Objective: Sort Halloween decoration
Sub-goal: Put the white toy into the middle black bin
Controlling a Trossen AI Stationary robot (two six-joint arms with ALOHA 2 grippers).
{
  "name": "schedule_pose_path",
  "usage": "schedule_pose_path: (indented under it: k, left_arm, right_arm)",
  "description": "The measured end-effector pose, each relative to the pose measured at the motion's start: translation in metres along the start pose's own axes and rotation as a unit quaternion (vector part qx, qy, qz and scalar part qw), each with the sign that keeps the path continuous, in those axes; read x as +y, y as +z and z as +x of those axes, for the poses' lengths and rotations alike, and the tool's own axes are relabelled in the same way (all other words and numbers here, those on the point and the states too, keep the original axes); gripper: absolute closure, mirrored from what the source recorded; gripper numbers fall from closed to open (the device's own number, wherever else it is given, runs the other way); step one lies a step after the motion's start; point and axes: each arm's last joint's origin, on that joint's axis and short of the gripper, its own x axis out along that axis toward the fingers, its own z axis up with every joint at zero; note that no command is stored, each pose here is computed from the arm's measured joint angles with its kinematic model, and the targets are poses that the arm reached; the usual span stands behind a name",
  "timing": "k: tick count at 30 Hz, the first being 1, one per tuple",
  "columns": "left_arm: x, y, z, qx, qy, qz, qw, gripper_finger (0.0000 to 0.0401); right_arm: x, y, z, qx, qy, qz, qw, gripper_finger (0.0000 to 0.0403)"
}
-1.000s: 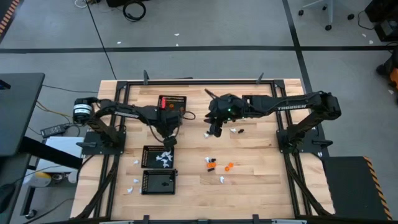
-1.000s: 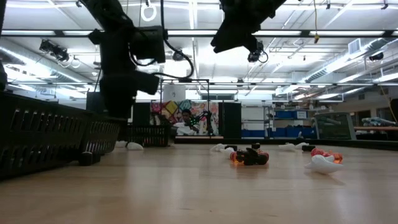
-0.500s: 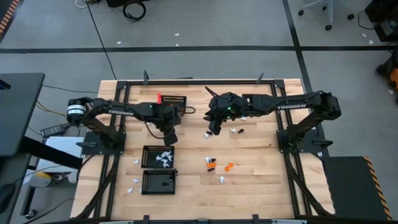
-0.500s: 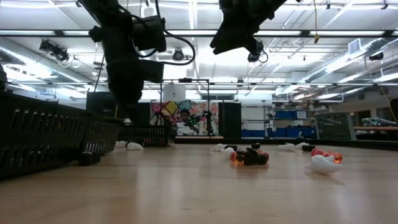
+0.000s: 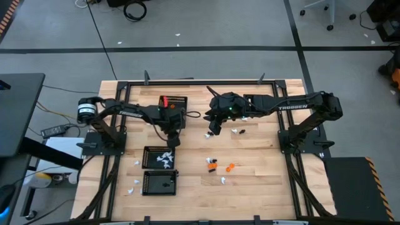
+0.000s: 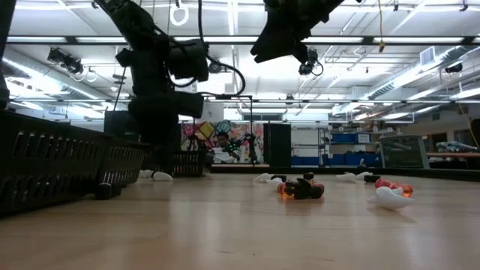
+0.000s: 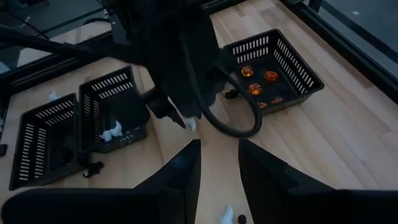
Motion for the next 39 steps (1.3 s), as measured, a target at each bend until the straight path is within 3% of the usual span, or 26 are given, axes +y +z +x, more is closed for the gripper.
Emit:
schedule_pose_path:
  k: [10, 22, 39]
  left_arm:
    - [0.001, -0.001, 0.018, 0.031, 0.009, 0.008, 0.999, 0.0264]
    - [0.002, -0.002, 0.018, 0.036, 0.010, 0.009, 0.999, 0.0375]
    - [0.015, 0.007, 0.011, 0.041, -0.028, -0.018, 0.999, 0.0382]
  right_arm:
    - [0.000, 0.000, 0.000, -0.002, 0.001, -0.001, 1.000, 0.0290]
    - [0.000, 0.001, 0.000, -0.005, 0.000, -0.004, 1.000, 0.0290]
    - [0.000, 0.001, 0.000, -0.005, -0.001, -0.004, 1.000, 0.0290]
